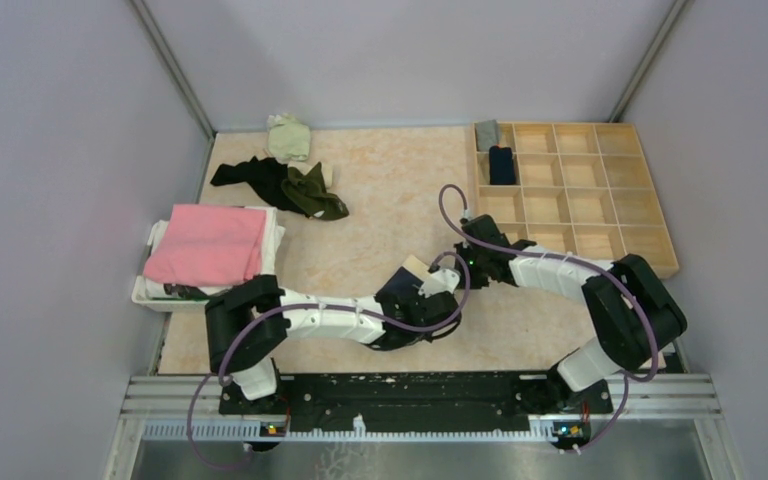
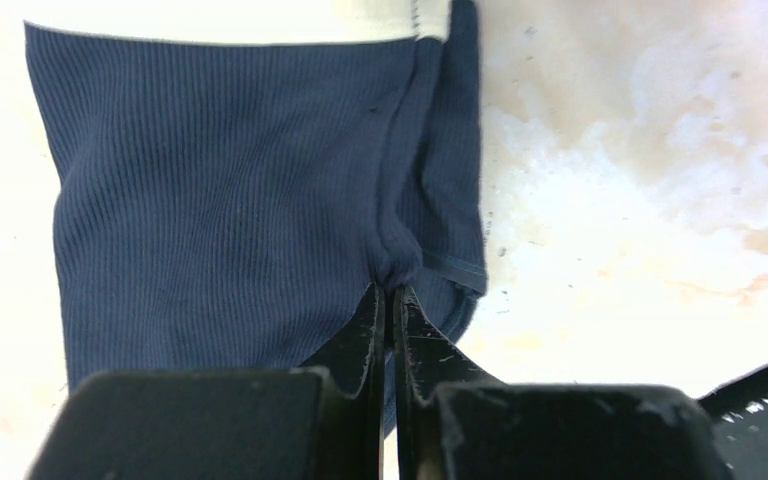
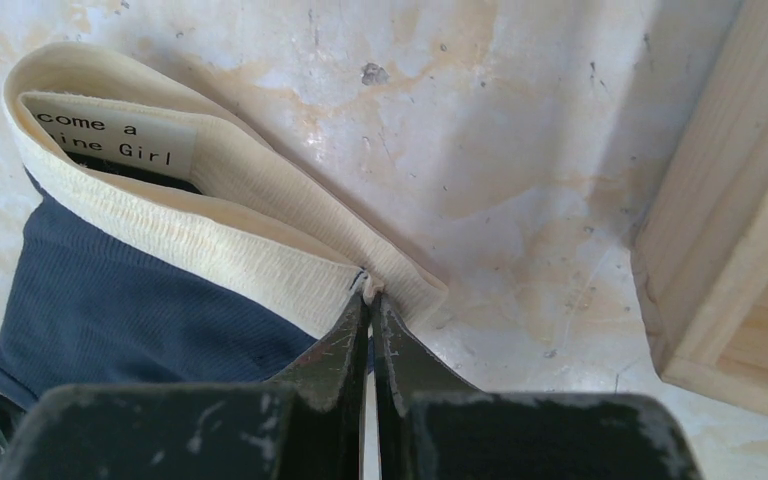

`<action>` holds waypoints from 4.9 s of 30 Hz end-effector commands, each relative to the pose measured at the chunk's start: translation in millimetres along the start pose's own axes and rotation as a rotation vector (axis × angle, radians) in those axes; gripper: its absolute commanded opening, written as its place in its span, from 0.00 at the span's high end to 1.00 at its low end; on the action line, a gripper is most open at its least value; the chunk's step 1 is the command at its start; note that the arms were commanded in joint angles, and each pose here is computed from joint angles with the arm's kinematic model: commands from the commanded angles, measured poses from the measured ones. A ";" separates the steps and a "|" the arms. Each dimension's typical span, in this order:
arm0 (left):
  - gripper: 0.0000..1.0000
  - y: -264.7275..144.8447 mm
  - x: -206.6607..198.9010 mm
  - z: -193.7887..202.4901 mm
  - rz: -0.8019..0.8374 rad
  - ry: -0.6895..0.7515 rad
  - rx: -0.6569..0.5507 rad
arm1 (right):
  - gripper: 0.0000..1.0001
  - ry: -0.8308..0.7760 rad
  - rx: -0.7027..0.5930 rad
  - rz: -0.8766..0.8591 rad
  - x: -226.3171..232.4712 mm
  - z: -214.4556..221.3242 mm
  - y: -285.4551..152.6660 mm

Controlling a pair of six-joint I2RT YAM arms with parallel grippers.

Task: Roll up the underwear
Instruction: Fold the underwear at the center of the board.

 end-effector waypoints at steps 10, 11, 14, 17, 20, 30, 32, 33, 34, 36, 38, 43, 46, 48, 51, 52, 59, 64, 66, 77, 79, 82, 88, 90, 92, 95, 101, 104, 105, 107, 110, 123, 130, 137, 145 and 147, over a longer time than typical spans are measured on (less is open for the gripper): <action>1.00 -30.2 -38.6 -30.0 0.213 0.003 -0.052 | 1.00 0.007 0.085 0.051 -16.8 27.0 18.1; 1.00 -28.0 -39.2 -27.2 0.213 0.004 -0.045 | 1.00 0.007 0.085 0.051 -16.8 26.7 18.0; 1.00 -21.5 -39.5 -17.4 0.214 0.008 -0.022 | 1.00 0.006 0.085 0.055 -17.3 26.7 17.8; 1.00 -16.2 -35.2 -7.6 0.187 0.014 -0.004 | 1.00 0.004 0.085 0.060 -17.7 26.4 17.6; 1.00 -11.2 -26.5 1.5 0.145 0.017 0.008 | 1.00 0.004 0.084 0.059 -17.3 26.1 17.4; 1.00 -5.4 -11.8 5.2 0.042 0.020 -0.012 | 1.00 0.003 0.066 0.054 -15.2 21.3 13.3; 1.00 -4.5 -12.4 5.4 0.041 0.019 -0.012 | 1.00 0.002 0.056 0.047 -13.5 18.6 10.6; 1.00 -3.5 -12.4 6.0 0.039 0.020 -0.010 | 1.00 0.000 0.048 0.044 -12.2 16.3 8.7; 1.00 -3.0 -12.6 6.3 0.038 0.021 -0.008 | 1.00 -0.001 0.040 0.040 -10.9 14.3 6.6; 0.99 -2.0 -12.5 7.6 0.037 0.022 -0.004 | 1.00 -0.002 0.013 0.030 -7.9 8.6 0.9; 0.99 -0.5 -11.8 9.9 0.036 0.024 0.002 | 1.00 -0.004 -0.016 0.016 -4.7 2.8 -5.6; 0.99 2.0 -10.9 14.3 0.036 0.026 0.013 | 1.00 -0.009 -0.080 0.003 0.8 -9.3 -22.0; 1.00 2.3 -10.3 15.1 0.035 0.026 0.015 | 1.00 -0.008 -0.099 0.007 1.6 -12.7 -28.3; 1.00 2.3 -10.5 15.2 0.036 0.024 0.015 | 1.00 -0.008 -0.099 0.017 0.7 -12.9 -29.1; 1.00 2.3 -10.5 15.2 0.036 0.024 0.015 | 1.00 -0.006 -0.095 0.039 -2.4 -12.0 -27.6; 1.00 2.3 -10.4 15.2 0.036 0.024 0.015 | 1.00 -0.006 -0.090 0.049 -3.7 -10.8 -26.3; 0.98 0.1 -12.1 12.1 0.044 0.019 0.008 | 1.00 -0.014 -0.061 0.079 -9.7 -6.3 -10.9; 0.95 -5.7 -16.4 3.7 0.064 0.008 -0.012 | 0.92 -0.023 -0.076 0.072 -8.8 -11.4 -4.1; 0.94 -9.5 -18.2 -1.2 0.075 0.005 -0.024 | 0.86 -0.026 -0.091 0.065 -6.4 -15.4 -7.5; 0.62 -57.7 -24.3 -43.5 0.176 -0.059 -0.131 | 0.63 -0.052 -0.235 0.029 8.7 -45.6 -57.6; 0.58 -70.4 -20.4 -51.0 0.200 -0.083 -0.165 | 0.63 -0.062 -0.263 0.002 13.2 -50.3 -65.0; 0.56 -80.3 -5.7 -53.7 0.185 -0.113 -0.221 | 0.66 -0.092 -0.283 -0.090 24.5 -54.4 -68.0; 0.62 -71.6 47.4 -26.4 0.053 -0.197 -0.231 | 0.91 -0.161 -0.228 -0.308 55.7 -60.8 -50.6; 0.63 -69.5 60.0 -14.9 0.031 -0.217 -0.220 | 0.93 -0.188 -0.215 -0.318 63.6 -65.0 -42.4; 0.64 -68.6 69.7 -4.5 0.024 -0.238 -0.210 | 0.94 -0.213 -0.209 -0.326 72.5 -71.6 -35.1; 0.65 -66.7 82.6 9.2 0.002 -0.261 -0.199 | 0.95 -0.217 -0.196 -0.342 80.1 -78.1 -23.4; 0.65 -63.3 99.4 24.9 -0.043 -0.280 -0.187 | 0.97 -0.220 -0.166 -0.374 90.0 -84.2 -5.2; 0.66 -61.4 101.3 29.2 -0.048 -0.280 -0.175 | 0.97 -0.220 -0.150 -0.378 92.4 -84.6 2.9; 0.66 -60.5 102.0 31.0 -0.050 -0.281 -0.171 | 0.97 -0.220 -0.147 -0.375 92.5 -84.9 5.1; 0.66 -58.1 103.3 35.5 -0.054 -0.280 -0.159 | 0.98 -0.214 -0.148 -0.361 91.4 -86.0 9.1; 0.67 -54.8 105.7 42.6 -0.063 -0.281 -0.140 | 0.97 -0.208 -0.150 -0.334 88.9 -88.5 16.7; 0.69 -46.2 115.5 68.2 -0.088 -0.299 -0.072 | 0.97 -0.179 -0.119 -0.149 65.7 -85.9 54.1; 0.71 -45.4 114.7 67.3 -0.111 -0.300 -0.063 | 0.98 -0.199 -0.159 -0.136 64.3 -89.2 39.9; 0.70 -61.0 104.0 37.8 -0.085 -0.308 -0.123 | 0.98 -0.237 -0.270 -0.278 87.3 -104.7 -7.4; 0.67 -61.3 102.0 31.4 -0.074 -0.322 -0.158 | 1.00 -0.272 -0.202 -0.417 114.7 -96.6 9.6; 0.67 -56.7 104.9 37.1 -0.095 -0.325 -0.151 | 1.00 -0.261 -0.187 -0.411 113.2 -95.2 20.2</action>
Point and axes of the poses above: each gripper's point midway between its finger pads, its own y axis out along the fingers, its own x axis along the line the jaws close on, z = x × y, the point moved 6 cm from there along -y, back along the fingers, and after that the axes turned 9 degrees about -y, right-handed, at the moved point
